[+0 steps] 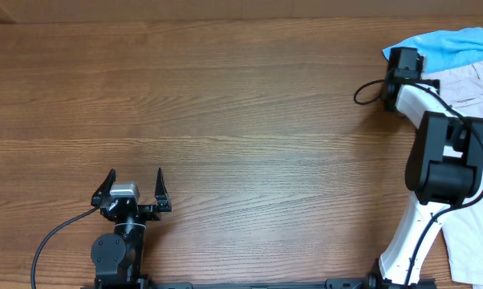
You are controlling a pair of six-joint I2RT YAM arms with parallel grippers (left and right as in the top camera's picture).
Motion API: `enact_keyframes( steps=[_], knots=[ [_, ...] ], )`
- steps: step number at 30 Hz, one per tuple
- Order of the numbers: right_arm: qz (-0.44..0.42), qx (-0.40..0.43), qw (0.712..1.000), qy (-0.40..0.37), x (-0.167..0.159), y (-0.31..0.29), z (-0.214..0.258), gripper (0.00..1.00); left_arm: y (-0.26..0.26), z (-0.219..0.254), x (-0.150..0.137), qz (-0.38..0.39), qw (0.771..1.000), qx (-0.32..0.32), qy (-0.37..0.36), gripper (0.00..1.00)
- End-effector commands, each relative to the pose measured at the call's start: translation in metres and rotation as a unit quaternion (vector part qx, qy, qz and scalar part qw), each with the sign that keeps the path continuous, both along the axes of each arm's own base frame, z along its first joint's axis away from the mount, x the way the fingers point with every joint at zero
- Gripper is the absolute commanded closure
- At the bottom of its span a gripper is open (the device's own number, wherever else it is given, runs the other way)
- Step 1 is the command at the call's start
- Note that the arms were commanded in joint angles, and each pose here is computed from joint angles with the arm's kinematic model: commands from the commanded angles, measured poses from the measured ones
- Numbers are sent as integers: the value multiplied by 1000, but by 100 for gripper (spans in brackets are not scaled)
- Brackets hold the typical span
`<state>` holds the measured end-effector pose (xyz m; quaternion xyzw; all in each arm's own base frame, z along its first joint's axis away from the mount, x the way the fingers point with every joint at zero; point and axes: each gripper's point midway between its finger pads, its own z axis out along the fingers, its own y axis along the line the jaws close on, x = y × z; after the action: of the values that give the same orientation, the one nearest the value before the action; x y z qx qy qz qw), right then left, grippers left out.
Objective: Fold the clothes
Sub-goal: 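Grasp the beige pants waistband with the right gripper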
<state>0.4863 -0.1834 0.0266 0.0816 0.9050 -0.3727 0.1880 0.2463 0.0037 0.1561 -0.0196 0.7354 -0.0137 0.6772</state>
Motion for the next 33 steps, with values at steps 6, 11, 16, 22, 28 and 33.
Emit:
enact_keyframes(
  steps=[6, 11, 16, 22, 28, 33],
  knots=[
    [-11, -1, 1000, -10, 3, -3, 0, 27, 3, 0, 0, 5, 1000, 12, -3, 0],
    [-30, -6, 1000, -8, -4, -20, 1, 27, 3, 0, 0, 5, 1000, 12, -3, 0],
    [-36, -6, 999, -11, -6, -26, 1, 27, 3, 0, 0, 5, 1000, 12, -3, 0],
    [-34, -6, 999, -14, -4, -24, 2, 27, 3, 0, 0, 5, 1000, 12, -3, 0],
    [-32, -6, 999, -15, -3, -21, 2, 37, 3, 0, 0, 5, 1000, 12, -3, 0],
    [-35, -8, 999, -19, -2, -22, 3, 41, 3, 0, 0, 5, 1000, 12, -3, 0]
  ],
)
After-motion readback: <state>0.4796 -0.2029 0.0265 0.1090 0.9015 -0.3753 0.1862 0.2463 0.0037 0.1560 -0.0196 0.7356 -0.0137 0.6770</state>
